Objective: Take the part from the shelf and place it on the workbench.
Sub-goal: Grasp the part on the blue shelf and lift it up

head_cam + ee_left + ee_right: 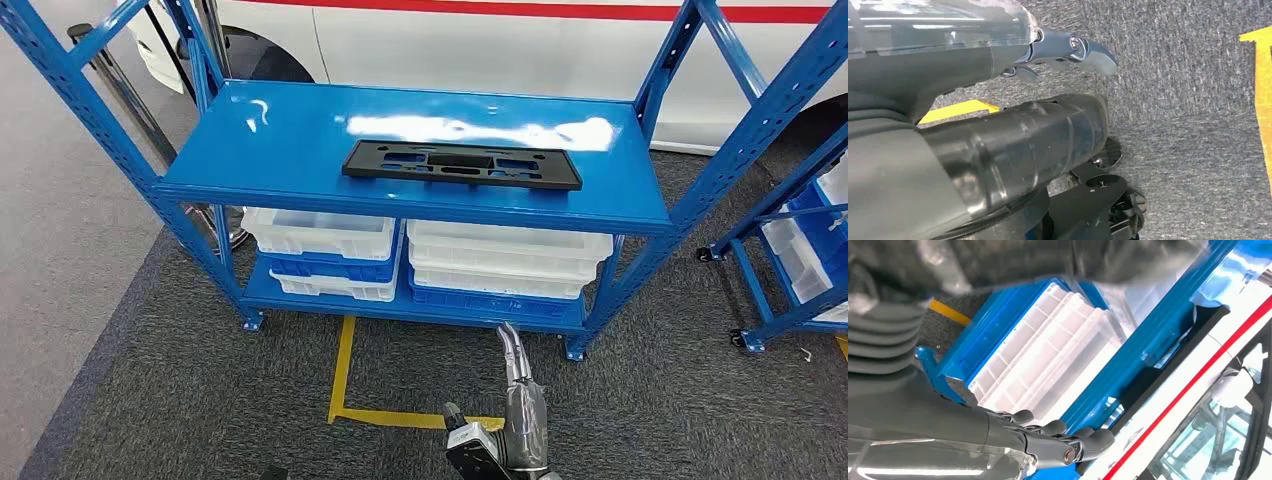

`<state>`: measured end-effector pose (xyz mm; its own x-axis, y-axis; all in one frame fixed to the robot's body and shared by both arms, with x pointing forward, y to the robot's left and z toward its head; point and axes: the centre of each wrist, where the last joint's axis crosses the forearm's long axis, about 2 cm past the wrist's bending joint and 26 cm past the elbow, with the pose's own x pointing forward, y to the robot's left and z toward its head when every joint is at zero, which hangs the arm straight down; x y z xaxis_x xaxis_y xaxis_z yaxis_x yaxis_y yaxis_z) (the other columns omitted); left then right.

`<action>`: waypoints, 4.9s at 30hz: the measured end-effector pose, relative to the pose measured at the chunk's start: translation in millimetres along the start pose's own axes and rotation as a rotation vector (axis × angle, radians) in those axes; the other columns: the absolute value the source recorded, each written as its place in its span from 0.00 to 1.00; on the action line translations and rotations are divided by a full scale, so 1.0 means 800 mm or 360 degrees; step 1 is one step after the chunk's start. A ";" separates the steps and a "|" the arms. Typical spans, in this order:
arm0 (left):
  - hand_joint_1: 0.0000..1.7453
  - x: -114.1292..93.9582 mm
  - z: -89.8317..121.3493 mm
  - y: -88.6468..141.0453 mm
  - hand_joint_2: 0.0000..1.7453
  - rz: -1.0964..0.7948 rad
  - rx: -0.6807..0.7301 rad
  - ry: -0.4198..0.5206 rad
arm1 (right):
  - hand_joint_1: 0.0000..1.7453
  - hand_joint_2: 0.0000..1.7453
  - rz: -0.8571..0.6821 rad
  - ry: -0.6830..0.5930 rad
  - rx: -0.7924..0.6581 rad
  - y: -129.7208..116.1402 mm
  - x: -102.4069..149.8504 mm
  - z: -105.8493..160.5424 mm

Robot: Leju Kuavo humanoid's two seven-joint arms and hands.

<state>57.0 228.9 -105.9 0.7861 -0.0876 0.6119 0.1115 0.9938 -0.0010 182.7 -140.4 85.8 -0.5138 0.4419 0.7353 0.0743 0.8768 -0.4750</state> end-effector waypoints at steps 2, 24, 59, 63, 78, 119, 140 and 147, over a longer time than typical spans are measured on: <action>0.00 0.000 0.000 0.000 0.00 0.0001 -0.0003 0.0000 | 0.00 1.00 0.0003 -0.0002 -0.0002 0.000 0.000 0.000; 0.00 -0.007 0.004 -0.002 0.00 0.0007 -0.0023 0.0022 | 0.00 1.00 0.0021 -0.0004 0.0021 0.001 0.000 0.004; 0.00 -0.007 0.004 -0.003 0.00 0.0006 -0.0036 0.0044 | 0.00 1.00 0.0208 -0.0151 0.0076 -0.009 0.005 -0.003; 0.00 -0.003 0.002 -0.004 0.00 0.0007 -0.0038 0.0032 | 0.00 1.00 0.0216 -0.0175 0.0062 -0.011 0.006 -0.009; 0.00 0.017 -0.008 -0.010 0.00 -0.0144 -0.0013 0.0100 | 0.00 1.00 0.0673 -0.0496 0.0173 -0.039 0.004 -0.056; 0.00 0.023 -0.011 -0.008 0.00 -0.0194 -0.0018 0.0097 | 0.00 1.00 0.0760 -0.0471 0.0417 -0.057 -0.015 -0.048; 0.00 0.026 -0.012 -0.009 0.00 -0.0230 -0.0038 0.0113 | 0.00 1.00 0.0950 -0.0792 0.0684 -0.088 -0.017 -0.062; 0.00 0.027 -0.013 -0.009 0.00 -0.0252 -0.0047 0.0119 | 0.00 1.00 0.1063 -0.0944 0.0611 -0.086 -0.002 -0.076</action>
<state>79.3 219.0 -100.9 0.8004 -0.2486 0.5455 0.2541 0.9649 0.0668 230.3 -190.0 146.3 -0.8220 0.5668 -0.0560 0.2772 0.3122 -0.9087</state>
